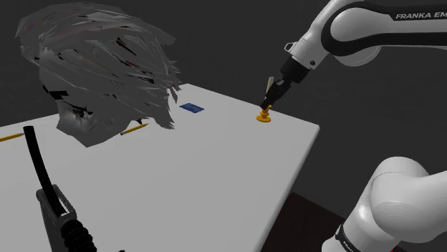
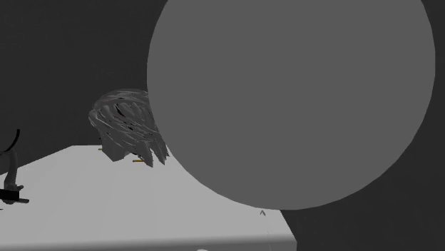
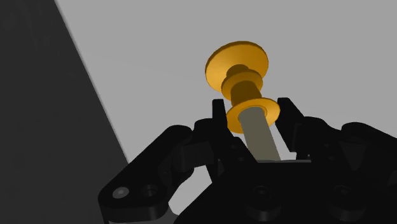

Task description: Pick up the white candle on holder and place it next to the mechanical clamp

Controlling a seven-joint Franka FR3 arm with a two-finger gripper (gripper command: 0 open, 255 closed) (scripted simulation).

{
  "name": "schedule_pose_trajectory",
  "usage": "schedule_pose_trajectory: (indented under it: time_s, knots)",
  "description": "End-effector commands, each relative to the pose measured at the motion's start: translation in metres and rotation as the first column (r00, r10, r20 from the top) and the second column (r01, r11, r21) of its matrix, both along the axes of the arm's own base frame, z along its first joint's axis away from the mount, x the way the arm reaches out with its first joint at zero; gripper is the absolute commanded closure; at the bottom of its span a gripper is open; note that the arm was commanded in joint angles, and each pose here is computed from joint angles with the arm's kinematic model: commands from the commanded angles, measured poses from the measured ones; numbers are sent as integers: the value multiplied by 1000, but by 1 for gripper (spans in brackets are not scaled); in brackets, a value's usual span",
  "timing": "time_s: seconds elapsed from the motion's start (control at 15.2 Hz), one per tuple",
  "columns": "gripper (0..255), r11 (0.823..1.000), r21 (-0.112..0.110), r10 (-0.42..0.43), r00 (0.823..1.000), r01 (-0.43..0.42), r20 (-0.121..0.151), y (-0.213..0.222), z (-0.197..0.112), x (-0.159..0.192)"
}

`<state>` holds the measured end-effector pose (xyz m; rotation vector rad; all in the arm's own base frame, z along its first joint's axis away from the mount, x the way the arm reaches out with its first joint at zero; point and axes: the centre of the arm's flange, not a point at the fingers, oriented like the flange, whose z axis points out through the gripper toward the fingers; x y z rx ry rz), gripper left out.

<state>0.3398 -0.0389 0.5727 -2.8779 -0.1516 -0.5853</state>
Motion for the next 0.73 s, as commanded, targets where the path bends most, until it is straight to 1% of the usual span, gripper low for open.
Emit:
schedule_pose_trajectory:
  time_s: [0.0, 0.66]
  knots:
    - [255, 1000, 0, 0, 1000, 0, 0, 0, 5, 0]
    - [255, 1000, 0, 0, 1000, 0, 0, 0, 58, 0]
